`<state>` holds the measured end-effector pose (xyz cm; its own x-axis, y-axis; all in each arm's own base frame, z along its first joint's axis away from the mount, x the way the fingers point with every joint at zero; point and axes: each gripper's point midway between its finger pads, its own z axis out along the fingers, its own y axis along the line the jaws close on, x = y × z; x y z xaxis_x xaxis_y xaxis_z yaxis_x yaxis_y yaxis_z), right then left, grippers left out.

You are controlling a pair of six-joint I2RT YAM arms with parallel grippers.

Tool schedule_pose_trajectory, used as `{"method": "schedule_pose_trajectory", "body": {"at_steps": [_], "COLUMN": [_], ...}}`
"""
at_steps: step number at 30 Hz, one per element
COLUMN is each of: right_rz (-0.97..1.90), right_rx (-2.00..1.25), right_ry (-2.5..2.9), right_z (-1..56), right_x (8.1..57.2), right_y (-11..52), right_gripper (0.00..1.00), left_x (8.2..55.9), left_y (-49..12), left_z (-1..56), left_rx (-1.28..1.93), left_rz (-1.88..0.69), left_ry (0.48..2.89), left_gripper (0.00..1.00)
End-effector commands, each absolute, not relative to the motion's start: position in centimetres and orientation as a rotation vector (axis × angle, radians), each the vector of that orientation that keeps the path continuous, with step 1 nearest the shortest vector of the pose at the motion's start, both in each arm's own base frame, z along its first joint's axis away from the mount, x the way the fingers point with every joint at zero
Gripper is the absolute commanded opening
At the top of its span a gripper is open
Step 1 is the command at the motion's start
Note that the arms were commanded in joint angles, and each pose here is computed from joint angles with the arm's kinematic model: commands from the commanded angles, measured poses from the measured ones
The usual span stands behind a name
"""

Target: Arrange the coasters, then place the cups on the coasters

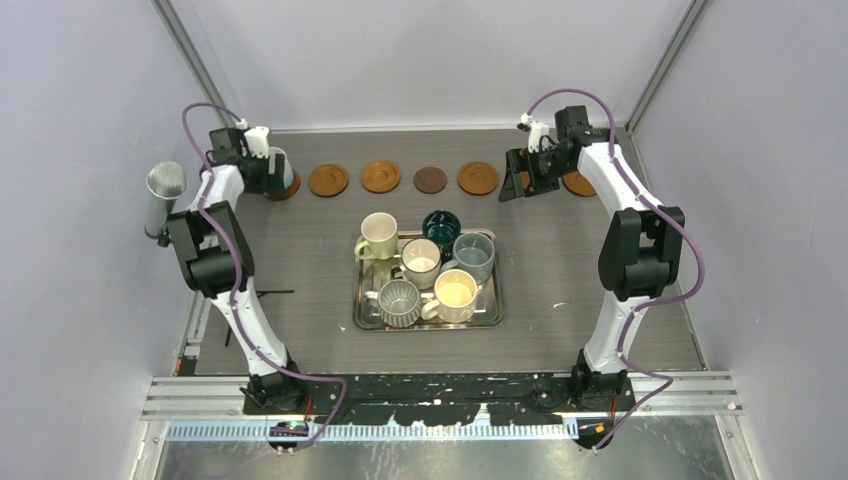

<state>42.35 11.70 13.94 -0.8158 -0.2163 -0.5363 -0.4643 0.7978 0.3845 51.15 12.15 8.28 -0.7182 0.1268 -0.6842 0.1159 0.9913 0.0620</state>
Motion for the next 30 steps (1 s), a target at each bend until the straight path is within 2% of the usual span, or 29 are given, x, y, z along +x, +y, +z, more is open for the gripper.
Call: {"method": "schedule_pose_trajectory", "body": {"at_steps": [1,11,17,23,30], "right_rz": [0.729,0.748,0.744,0.716,0.729], "right_rx": [-0.534,-0.532,-0.531,-0.522,-0.512], "right_ry": [2.46,2.462,2.463,2.473,2.479], "right_z": [15.2,15.0,15.0,14.9,14.6], "right_x": [42.9,42.8,42.9,42.9,42.7], "right_y": [12.0,12.2,12.2,11.8,12.0], "right_gripper": [0.88,0.88,0.88,0.88,0.88], "left_x": [50.6,49.3,48.0,42.0,36.0], "left_y": [12.4,8.5,1.9,-4.9,-6.1], "left_z": [12.8,14.3,15.0,14.5,13.1], "left_rx": [0.162,0.35,0.663,1.041,1.316], "left_rz": [0.069,0.071,-0.024,-0.363,-0.571], "left_ry": [2.32,2.287,2.237,2.19,2.211], "left_gripper": [0.87,0.93,0.94,0.95,0.91]}}
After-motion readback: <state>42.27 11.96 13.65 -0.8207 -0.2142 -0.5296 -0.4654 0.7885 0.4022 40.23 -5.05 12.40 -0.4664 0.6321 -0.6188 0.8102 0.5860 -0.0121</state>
